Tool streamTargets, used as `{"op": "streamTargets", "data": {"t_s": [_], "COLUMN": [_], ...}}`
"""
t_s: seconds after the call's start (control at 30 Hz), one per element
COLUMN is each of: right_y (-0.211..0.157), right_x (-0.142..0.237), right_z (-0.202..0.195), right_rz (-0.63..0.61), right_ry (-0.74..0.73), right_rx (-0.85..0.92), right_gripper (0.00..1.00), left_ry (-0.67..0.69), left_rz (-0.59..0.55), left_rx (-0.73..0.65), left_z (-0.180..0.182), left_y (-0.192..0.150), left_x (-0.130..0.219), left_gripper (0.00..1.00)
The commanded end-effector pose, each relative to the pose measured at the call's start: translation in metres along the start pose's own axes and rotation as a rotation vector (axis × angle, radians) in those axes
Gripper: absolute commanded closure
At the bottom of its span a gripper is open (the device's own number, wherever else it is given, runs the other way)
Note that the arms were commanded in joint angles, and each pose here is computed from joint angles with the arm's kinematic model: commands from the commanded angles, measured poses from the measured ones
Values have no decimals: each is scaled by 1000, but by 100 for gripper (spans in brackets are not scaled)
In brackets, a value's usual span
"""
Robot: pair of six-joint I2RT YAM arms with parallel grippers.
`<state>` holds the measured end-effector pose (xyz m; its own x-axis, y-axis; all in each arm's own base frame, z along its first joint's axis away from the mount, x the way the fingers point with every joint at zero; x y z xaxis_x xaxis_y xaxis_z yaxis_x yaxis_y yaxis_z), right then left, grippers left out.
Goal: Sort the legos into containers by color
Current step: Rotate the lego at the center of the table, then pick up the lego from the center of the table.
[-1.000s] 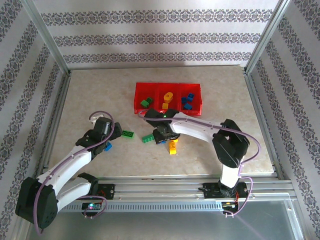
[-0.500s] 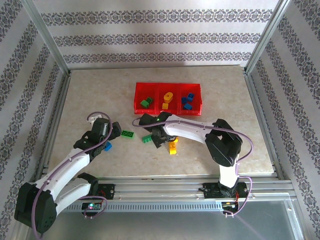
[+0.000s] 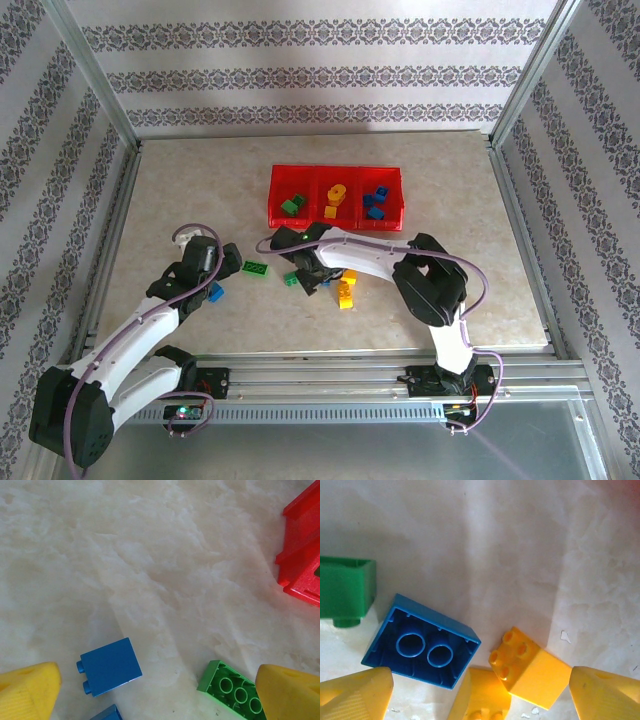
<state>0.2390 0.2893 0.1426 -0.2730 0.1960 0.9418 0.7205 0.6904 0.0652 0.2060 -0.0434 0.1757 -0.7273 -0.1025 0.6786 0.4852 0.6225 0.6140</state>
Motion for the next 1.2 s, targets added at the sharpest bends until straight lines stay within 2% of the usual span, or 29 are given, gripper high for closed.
{"op": "streamTargets", "data": {"t_s": [0.0,0.23,0.4,0.6,0.93,1.17], "right_y": [7,26,36,40,28,18], "right_x": [-8,-12,-14,-17,-37,-34], "right_z": [-10,-27,-31,-39,-38,-32], "right_rz": [19,-17,-50,-97,-34,-14], "right_ry": [-42,34,167,308,351,389], "right_rx": [-1,-100,-163,-195,-212,-224], "right_gripper": [10,18,28,32,36,40], "left_ry": [10,6,7,11,8,9], "left_rz": [-4,-4,-3,-2,-3,-1], "left_rx": [19,23,22,20,24,24], "left_z": [6,6,6,7,7,7], "left_y": [0,0,0,0,0,0], "left_x": [0,0,1,0,0,-1], "left_gripper": [0,0,0,0,0,0]}}
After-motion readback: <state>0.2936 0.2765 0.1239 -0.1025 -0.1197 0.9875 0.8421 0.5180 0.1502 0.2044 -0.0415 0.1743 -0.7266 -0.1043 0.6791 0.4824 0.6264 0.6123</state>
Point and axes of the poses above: each hand's point on the last joint's axis, 136 mm out from that joint toward the fingers, its own x axis back along the fingers, its own z axis along the line the jaws close on, y = z × x, the point moved 10 cm from there along x, back along the fingers, and after that the axes turned 14 degrees about x, right-handed, at the moved point
